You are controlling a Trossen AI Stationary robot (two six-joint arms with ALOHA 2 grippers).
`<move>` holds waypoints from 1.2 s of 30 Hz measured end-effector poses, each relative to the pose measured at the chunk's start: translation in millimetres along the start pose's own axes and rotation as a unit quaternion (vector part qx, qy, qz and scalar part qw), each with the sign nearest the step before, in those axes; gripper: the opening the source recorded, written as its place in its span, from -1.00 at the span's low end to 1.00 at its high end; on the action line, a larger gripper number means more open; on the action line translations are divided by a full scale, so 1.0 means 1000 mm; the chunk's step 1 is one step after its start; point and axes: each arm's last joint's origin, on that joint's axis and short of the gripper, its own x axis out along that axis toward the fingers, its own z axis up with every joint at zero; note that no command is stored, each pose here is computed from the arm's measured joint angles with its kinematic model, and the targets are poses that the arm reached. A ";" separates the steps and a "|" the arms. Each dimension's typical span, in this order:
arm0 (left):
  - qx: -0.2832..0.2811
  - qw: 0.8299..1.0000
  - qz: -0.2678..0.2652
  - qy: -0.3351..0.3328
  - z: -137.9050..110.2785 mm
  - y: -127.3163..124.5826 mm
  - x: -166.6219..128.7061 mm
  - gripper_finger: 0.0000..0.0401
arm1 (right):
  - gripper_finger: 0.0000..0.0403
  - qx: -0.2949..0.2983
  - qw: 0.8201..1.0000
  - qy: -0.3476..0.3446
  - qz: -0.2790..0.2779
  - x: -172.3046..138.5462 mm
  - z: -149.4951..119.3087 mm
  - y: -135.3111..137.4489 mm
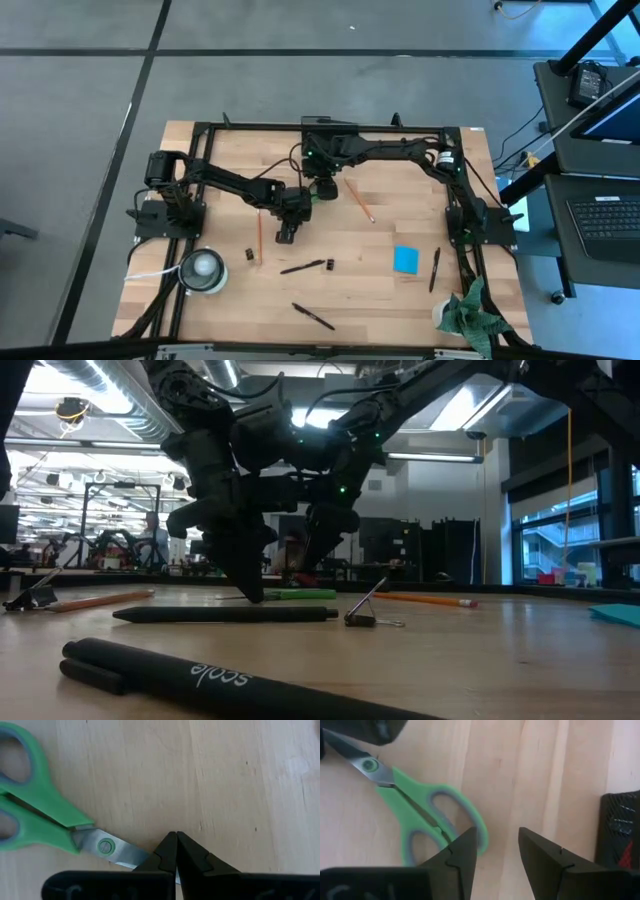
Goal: Pick and place office supplies into organizer
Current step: Put the green scissors into the desk organizer
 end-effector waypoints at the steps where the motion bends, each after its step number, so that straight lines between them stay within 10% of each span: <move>1: 0.000 1.000 0.002 -0.001 0.000 0.000 -0.001 -0.99 | -0.27 -0.002 1.000 0.000 0.000 0.000 0.000 0.000; 36: -0.132 0.984 0.117 0.020 -0.008 0.002 -0.040 -0.98 | -0.27 0.009 1.000 0.004 0.002 0.000 -0.001 0.000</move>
